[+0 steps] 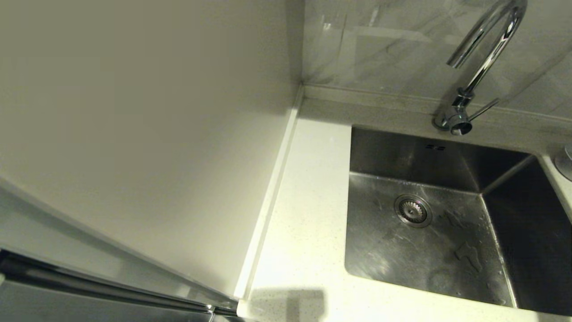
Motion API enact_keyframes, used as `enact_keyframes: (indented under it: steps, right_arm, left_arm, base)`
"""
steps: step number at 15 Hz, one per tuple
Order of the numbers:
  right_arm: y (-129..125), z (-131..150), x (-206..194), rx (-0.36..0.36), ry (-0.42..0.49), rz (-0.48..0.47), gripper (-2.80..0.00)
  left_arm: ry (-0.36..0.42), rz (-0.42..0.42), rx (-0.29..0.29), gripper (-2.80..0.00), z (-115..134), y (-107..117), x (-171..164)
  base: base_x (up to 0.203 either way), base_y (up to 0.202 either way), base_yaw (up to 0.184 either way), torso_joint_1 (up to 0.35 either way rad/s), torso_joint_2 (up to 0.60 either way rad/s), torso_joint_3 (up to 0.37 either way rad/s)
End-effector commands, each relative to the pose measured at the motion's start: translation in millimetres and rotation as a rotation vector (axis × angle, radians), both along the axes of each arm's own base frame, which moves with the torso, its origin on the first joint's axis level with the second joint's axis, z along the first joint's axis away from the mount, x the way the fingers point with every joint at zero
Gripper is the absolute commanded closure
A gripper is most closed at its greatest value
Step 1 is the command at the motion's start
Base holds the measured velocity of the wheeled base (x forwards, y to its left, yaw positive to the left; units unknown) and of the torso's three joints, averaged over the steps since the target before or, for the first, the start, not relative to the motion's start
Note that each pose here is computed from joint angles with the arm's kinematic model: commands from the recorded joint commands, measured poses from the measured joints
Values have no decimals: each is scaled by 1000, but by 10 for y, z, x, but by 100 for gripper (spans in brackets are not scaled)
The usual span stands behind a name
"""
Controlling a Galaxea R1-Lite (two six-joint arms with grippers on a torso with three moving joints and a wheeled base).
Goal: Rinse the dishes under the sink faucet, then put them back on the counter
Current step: Put a bowl into the sink
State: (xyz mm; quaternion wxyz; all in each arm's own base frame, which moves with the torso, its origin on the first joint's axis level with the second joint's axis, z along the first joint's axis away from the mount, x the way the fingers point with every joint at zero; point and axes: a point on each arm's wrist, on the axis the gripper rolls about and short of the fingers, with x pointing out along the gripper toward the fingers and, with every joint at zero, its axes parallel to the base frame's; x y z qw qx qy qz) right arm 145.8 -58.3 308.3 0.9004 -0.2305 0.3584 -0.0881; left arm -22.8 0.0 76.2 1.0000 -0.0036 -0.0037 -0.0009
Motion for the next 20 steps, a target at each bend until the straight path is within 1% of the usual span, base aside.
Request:
enact_keyframes:
  steps: [1,3,4,6,7,9,10,12,14,16,17,20]
  right_arm:
    - [-96,-89,116,192,30,-24,0]
    - [-169,-15,296,314,-18,-84,0]
    - [-214,10,402,358,-33,-111,0]
    - [-295,72,577,409,-68,-159,0]
    - [-334,89,643,410,-80,-178,0]
    - [-412,127,714,345,-130,-238,0]
    - [-461,117,768,329,-146,-254,0]
    - [-547,75,836,290,-132,-290,0]
    - [-709,19,910,246,-114,-301,0]
    - [-892,-47,996,227,-95,-319,0]
    - [-962,-84,1026,228,-85,-332,-280]
    - [-1106,-172,1136,238,-71,-332,-280]
  left_arm:
    - [3,0,0,0,-8,0,2]
    - [3,0,0,0,-8,0,2]
    - [3,0,0,0,-8,0,2]
    - [3,0,0,0,-8,0,2]
    - [3,1,0,0,-8,0,2]
    - [3,0,0,0,-8,0,2]
    - [3,0,0,0,-8,0,2]
    - [3,0,0,0,-8,0,2]
    - [3,0,0,0,-8,0,2]
    - [3,0,0,0,-8,0,2]
    - [3,0,0,0,-8,0,2]
    - [3,0,0,0,-8,0,2]
  base:
    - [0,0,0,0,0,0]
    - [0,0,0,0,0,0]
    - [0,0,0,0,0,0]
    - [0,0,0,0,0,0]
    - [0,0,0,0,0,0]
    - [0,0,0,0,0,0]
    - [0,0,0,0,0,0]
    - [0,0,0,0,0,0]
    - [0,0,0,0,0,0]
    - [0,0,0,0,0,0]
    - [0,0,0,0,0,0]
    - [0,0,0,0,0,0]
